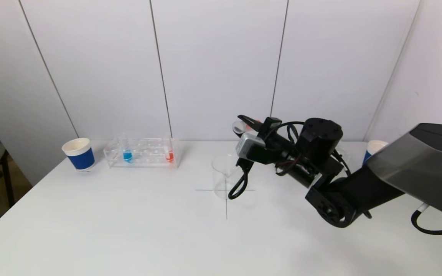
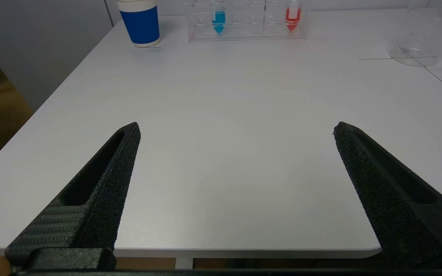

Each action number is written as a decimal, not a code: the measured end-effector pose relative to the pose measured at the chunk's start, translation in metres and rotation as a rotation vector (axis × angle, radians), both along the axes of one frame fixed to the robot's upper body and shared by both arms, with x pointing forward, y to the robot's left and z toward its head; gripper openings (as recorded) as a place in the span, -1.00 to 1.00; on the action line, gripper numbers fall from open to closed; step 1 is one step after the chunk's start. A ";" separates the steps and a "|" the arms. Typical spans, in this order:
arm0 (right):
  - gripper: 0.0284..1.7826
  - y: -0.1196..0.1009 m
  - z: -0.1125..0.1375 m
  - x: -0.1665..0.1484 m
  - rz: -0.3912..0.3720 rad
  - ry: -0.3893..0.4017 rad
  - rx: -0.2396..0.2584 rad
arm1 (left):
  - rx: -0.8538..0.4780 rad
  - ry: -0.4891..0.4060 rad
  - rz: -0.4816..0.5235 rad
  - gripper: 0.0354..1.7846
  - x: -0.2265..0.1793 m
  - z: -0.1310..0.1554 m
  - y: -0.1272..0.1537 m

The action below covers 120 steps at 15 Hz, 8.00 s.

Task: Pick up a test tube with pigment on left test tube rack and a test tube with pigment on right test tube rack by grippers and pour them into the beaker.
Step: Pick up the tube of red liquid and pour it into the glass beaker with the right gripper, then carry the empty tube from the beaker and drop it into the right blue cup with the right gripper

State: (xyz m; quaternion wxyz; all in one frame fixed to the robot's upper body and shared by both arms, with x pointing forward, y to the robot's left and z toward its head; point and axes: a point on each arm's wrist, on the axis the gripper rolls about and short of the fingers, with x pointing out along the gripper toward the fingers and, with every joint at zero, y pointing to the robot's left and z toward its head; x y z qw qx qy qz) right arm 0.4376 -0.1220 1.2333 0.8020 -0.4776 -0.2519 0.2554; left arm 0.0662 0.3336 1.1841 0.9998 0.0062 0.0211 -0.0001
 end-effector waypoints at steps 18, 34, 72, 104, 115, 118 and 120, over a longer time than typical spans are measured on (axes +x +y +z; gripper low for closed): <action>-0.47 -0.005 -0.025 -0.009 0.002 -0.006 -0.131 | 0.000 0.000 0.001 0.98 0.000 0.000 0.000; -0.47 0.008 -0.034 0.001 -0.048 -0.058 -0.243 | -0.001 0.000 0.001 0.98 0.000 0.000 0.000; -0.47 0.006 -0.037 0.003 -0.095 -0.162 -0.389 | 0.000 0.000 0.000 0.98 0.000 0.000 0.000; -0.47 0.012 -0.026 -0.005 -0.115 -0.187 -0.507 | 0.000 0.000 0.000 0.98 0.000 0.000 0.000; -0.47 0.019 -0.009 -0.010 -0.088 0.015 -0.117 | 0.000 0.000 0.000 0.98 0.000 0.000 0.000; -0.47 0.015 0.003 -0.013 -0.128 0.083 0.016 | 0.000 0.000 0.000 0.98 0.000 0.000 0.000; -0.47 0.011 0.012 -0.015 -0.160 0.120 0.103 | 0.000 -0.001 0.001 0.98 0.000 0.000 0.000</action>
